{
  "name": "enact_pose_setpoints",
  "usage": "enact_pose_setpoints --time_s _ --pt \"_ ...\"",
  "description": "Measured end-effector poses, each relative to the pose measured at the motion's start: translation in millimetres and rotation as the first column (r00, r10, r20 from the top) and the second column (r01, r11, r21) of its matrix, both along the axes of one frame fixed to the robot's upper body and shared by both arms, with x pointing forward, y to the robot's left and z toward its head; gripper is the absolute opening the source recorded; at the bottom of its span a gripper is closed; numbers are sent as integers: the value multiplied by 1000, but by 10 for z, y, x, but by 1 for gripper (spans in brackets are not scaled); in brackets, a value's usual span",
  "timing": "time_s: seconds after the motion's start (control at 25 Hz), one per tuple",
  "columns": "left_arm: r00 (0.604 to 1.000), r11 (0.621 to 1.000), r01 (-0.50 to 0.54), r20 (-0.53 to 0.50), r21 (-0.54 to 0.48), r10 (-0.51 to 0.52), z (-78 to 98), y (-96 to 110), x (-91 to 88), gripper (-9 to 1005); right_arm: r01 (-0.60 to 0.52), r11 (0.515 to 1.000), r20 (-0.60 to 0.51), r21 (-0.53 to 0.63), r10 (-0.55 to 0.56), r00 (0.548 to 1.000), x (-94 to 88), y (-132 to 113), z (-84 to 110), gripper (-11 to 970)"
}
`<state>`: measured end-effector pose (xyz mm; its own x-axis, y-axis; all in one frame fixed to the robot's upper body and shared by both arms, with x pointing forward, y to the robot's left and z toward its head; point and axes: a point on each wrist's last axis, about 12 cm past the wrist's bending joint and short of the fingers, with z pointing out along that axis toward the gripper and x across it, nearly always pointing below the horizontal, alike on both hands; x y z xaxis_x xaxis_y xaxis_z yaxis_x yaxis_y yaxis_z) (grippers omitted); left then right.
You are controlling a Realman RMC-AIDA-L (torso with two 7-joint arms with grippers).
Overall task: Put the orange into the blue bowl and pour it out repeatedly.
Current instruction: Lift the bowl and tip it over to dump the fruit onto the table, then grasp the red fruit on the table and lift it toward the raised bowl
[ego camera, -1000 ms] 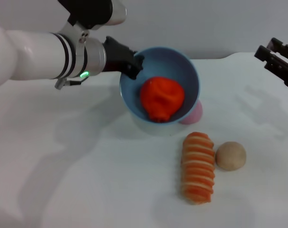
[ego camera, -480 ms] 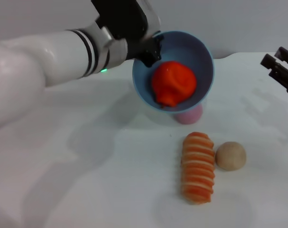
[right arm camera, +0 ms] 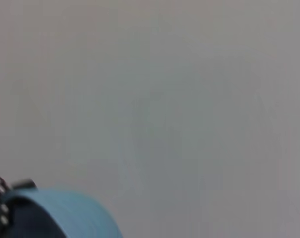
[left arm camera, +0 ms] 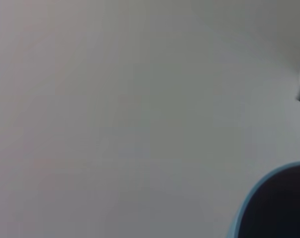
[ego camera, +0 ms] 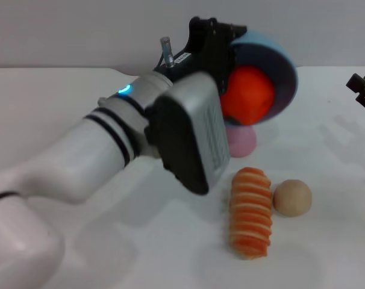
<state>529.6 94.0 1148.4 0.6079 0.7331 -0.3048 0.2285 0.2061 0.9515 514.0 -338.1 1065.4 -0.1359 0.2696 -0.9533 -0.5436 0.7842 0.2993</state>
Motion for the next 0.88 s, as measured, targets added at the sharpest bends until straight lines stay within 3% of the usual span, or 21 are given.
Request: enact_pose_setpoints --time_s 0.12,0.4,0.52,0.64,0.68,0.72,0.8,0.88 --pt "997 1000 5 80 -3 -5 8 18 -56 0 -1 1000 -2 4 1 1000 1 10 -7 532" --pt "979 998 -2 201 63 -11 -151 67 -179 -1 -4 1000 -8 16 4 1000 -11 26 -22 532" --pt "983 1000 -25 184 16 22 -141 100 -175 -1 -8 1000 -10 21 8 1000 -12 34 -24 532" --pt "994 990 -98 28 -102 102 -42 171 -26 -1 -29 999 -25 36 30 999 5 66 -17 532" --pt "983 973 -151 -131 -172 130 34 232 123 -1 -48 997 -49 53 51 997 14 84 -18 532" --pt "983 973 -151 -131 -172 130 34 232 123 -1 -60 996 -67 62 64 996 21 93 -18 532" --pt "951 953 -193 -284 -232 123 108 301 276 -1 -73 995 -89 73 79 993 31 98 -15 532" --pt "881 914 -253 -467 -316 82 204 412 471 -1 -108 990 -148 91 121 982 63 106 -3 532"
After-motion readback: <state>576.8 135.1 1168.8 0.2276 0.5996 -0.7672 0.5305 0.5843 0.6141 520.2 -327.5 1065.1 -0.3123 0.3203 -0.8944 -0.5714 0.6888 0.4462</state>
